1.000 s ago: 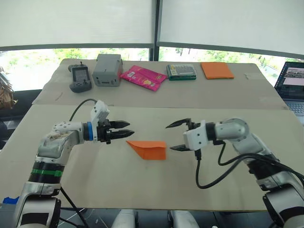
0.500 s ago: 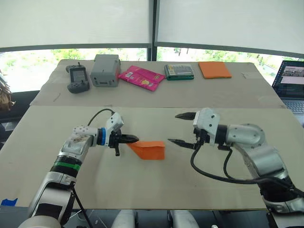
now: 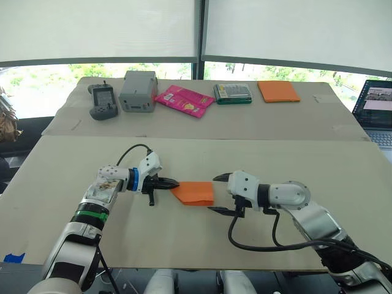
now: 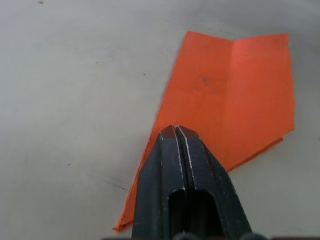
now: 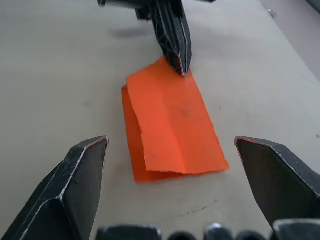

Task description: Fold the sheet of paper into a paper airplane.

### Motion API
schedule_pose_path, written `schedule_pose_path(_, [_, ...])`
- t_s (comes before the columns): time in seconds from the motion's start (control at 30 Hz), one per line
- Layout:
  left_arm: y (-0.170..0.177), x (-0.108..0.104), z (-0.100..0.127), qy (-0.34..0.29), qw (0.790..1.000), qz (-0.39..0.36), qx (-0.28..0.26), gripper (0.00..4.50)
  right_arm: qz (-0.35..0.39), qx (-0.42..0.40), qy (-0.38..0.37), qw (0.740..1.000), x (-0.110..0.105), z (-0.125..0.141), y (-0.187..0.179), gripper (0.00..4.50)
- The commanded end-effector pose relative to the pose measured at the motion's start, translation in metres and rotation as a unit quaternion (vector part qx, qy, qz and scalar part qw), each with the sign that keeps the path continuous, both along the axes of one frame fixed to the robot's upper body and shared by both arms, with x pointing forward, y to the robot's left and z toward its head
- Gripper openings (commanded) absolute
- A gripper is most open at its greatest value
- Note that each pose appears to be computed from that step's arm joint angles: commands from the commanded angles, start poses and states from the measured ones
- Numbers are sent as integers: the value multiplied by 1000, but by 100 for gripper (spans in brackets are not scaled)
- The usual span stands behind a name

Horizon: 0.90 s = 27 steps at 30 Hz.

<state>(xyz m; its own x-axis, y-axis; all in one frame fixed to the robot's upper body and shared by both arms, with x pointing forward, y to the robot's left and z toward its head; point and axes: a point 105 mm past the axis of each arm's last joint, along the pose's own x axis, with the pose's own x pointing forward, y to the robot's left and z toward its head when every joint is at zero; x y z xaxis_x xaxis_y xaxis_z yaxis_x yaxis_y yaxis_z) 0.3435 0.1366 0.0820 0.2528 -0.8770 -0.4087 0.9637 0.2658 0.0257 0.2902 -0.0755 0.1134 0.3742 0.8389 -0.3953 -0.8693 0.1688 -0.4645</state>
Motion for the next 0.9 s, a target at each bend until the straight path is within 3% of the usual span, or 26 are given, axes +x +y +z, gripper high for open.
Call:
schedule_pose_path(0.03, [-1, -5, -9, 15, 1000, -6, 8, 3, 31, 11, -31, 999, 4, 6, 9, 450])
schedule_pose_path(0.13, [-1, -8, -6, 18, 1000, -12, 0, 0, 36, 15, -46, 998, 14, 7, 11, 366])
schedule_pose_path(0.47, [4, -9, 0, 12, 1000, 1, -6, 0, 90, 19, -24, 995, 17, 10, 15, 14])
schedule_pose_path(0.57, [3, -14, 9, 35, 999, 2, -41, 0, 112, 21, 2, 993, 11, 6, 15, 4])
schedule_pose_path(0.7, [-2, -31, 29, 111, 986, -13, -121, 0, 154, 0, 7, 988, -1, 5, 11, 4])
schedule_pose_path(0.9, [4, -42, 34, 126, 986, -21, -108, 0, 180, -21, 11, 983, -10, 6, 9, 4])
